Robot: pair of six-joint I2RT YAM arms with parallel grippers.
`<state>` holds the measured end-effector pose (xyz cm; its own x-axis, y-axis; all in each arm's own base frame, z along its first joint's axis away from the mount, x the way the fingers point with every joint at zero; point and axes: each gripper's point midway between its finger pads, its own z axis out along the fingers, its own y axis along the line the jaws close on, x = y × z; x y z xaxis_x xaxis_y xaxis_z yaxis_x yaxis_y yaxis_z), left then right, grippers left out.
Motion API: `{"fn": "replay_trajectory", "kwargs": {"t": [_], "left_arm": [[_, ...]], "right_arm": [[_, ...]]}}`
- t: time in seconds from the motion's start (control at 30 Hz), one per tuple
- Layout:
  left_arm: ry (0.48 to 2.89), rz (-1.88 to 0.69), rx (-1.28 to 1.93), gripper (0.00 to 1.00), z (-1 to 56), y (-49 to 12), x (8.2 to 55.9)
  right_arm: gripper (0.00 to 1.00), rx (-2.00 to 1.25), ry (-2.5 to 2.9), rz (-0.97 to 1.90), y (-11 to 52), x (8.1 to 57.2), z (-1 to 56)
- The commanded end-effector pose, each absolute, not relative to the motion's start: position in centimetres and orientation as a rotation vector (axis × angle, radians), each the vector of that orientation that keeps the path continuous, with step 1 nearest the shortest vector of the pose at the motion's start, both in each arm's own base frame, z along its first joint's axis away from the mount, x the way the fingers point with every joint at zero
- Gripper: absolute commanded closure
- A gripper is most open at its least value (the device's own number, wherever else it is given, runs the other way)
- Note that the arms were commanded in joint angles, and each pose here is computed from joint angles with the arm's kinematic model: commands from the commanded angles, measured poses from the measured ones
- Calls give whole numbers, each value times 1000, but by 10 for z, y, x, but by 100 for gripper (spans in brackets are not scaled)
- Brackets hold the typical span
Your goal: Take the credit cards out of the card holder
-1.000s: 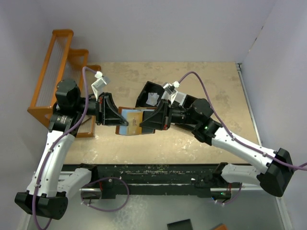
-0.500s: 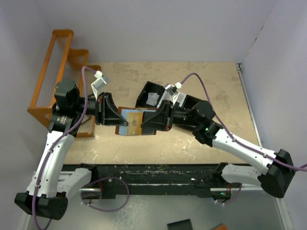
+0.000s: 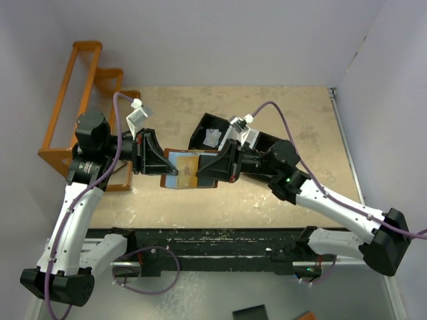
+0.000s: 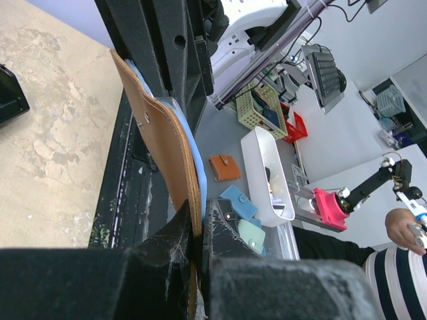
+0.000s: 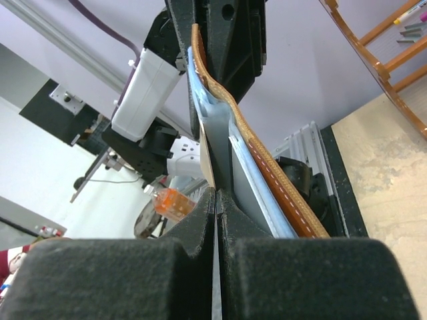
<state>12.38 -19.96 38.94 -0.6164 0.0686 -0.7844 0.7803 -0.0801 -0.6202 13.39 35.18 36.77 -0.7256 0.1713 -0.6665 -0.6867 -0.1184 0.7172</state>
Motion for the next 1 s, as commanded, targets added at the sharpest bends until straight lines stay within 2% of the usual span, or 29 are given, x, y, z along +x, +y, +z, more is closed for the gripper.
{"fn": "replay_trajectory", "kwargs": {"t": [0.0, 0.43, 0.97], "left_arm": [[1611, -1728, 988, 100, 398, -198, 116], [1606, -1725, 992, 100, 400, -198, 116], [1759, -1461, 818, 100, 360, -200, 168]], "right_arm": [[100, -566, 1500, 1873, 340, 134, 384], [100, -516, 1548, 1834, 325, 138, 365], [100, -337, 1652, 1731, 263, 169, 337]]}}
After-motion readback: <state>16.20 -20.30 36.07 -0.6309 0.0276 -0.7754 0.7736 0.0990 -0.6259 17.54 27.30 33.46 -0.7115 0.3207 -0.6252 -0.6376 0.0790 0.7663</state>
